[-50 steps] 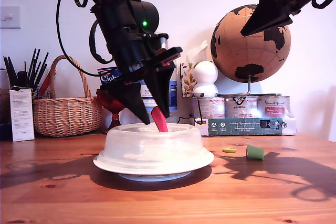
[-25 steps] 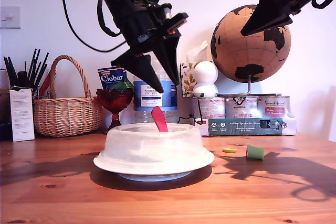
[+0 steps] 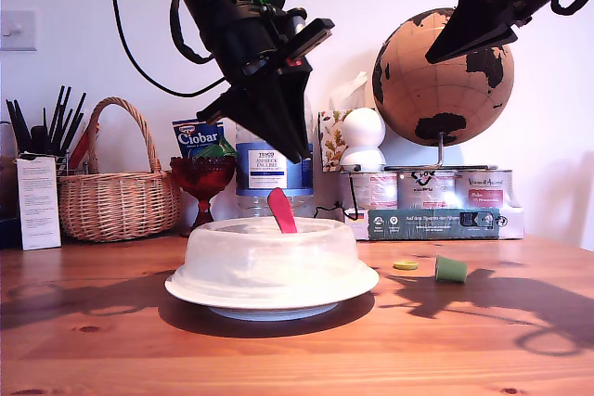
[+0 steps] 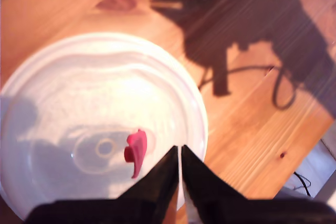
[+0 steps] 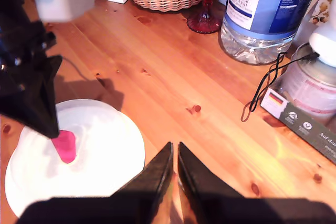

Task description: Lift the plastic dome with your left arm while removing the green coffee capsule from the plate using your right arm.

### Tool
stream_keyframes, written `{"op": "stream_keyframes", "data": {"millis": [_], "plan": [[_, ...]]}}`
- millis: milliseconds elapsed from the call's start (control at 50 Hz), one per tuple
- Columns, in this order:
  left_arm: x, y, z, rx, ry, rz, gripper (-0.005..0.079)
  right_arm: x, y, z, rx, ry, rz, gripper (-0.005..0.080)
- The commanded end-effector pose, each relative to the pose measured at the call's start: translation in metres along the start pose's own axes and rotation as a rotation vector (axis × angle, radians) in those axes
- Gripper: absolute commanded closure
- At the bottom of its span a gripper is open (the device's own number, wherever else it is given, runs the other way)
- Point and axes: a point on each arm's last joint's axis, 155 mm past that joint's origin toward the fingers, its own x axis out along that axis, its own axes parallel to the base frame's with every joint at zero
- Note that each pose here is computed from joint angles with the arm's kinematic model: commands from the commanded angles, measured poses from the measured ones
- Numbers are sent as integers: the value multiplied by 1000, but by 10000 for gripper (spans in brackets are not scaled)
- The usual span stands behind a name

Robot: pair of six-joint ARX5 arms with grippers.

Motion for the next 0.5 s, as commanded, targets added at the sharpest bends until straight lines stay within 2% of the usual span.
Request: {"op": "stream_keyframes", "data": {"millis": [0, 320, 480], "plan": [[26, 9, -13, -21, 69, -1, 763, 1, 2, -3, -2, -1, 7, 765], [56, 25, -26, -57, 150, 5, 763, 1, 2, -3, -3, -1, 7, 765], [59, 37, -25, -53, 146, 60, 763, 1, 2, -3, -2, 0, 8, 765]]}}
